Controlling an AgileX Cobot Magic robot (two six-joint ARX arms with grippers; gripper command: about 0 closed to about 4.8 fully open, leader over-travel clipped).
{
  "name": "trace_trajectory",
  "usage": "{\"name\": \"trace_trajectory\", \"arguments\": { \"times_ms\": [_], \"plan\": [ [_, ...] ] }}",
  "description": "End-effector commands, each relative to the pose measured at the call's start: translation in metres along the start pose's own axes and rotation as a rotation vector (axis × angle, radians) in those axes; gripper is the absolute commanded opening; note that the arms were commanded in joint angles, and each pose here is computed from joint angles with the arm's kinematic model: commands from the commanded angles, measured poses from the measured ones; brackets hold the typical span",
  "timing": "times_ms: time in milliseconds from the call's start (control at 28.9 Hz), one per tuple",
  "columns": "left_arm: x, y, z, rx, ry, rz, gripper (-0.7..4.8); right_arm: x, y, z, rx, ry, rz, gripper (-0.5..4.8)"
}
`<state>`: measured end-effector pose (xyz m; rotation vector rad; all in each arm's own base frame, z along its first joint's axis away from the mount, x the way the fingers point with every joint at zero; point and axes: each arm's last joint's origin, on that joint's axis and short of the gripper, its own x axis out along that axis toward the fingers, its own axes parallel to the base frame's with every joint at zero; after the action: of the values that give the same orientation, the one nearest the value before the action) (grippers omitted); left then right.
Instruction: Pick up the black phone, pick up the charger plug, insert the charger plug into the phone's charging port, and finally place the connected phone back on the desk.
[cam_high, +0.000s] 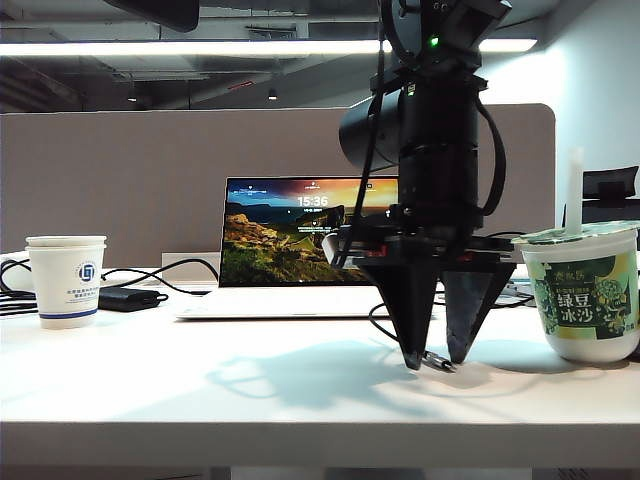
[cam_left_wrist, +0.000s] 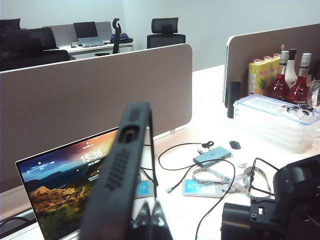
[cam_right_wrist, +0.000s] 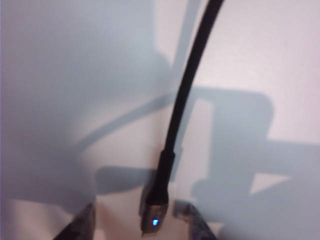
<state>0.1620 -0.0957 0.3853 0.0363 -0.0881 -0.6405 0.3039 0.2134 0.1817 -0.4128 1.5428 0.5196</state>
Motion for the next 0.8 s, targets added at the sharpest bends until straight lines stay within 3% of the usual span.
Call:
{"name": "trace_trajectory", "arguments": {
  "times_ms": [35,484,554,623,657,727,796],
  "plan": [
    [-0.002,0.000,0.008,0.012,-0.055,0.003,-0.07,0.003,0.000,0.001,-0.004,-0.013,-0.002,1.93],
    [-0.002,0.001,0.008,0.012,-0.054,0.003,-0.07,0.004,0.000,0.004,0.002,-0.041,-0.003,1.97],
    [-0.002,0.001,0.008,0.012,-0.054,0.003,-0.07,0.007,-0.001,0.003,0.003,-0.020,-0.025,1.43],
    [-0.002,0.001,0.008,0.012,-0.054,0.003,-0.07,0.011,-0.001,0.003,0.005,0.006,-0.028,1.25],
    [-0.002,0.001,0.008,0.012,-0.054,0.003,-0.07,0.014,-0.001,0.003,0.005,0.017,-0.027,0.72],
    [-0.002,0.001,0.008,0.012,-0.054,0.003,-0.07,0.015,-0.001,0.003,0.005,0.021,-0.027,0.20],
    [-0.002,0.001,0.008,0.012,-0.054,0.003,-0.07,0.015,-0.001,0.004,0.005,0.017,-0.024,0.08]
  ]
}}
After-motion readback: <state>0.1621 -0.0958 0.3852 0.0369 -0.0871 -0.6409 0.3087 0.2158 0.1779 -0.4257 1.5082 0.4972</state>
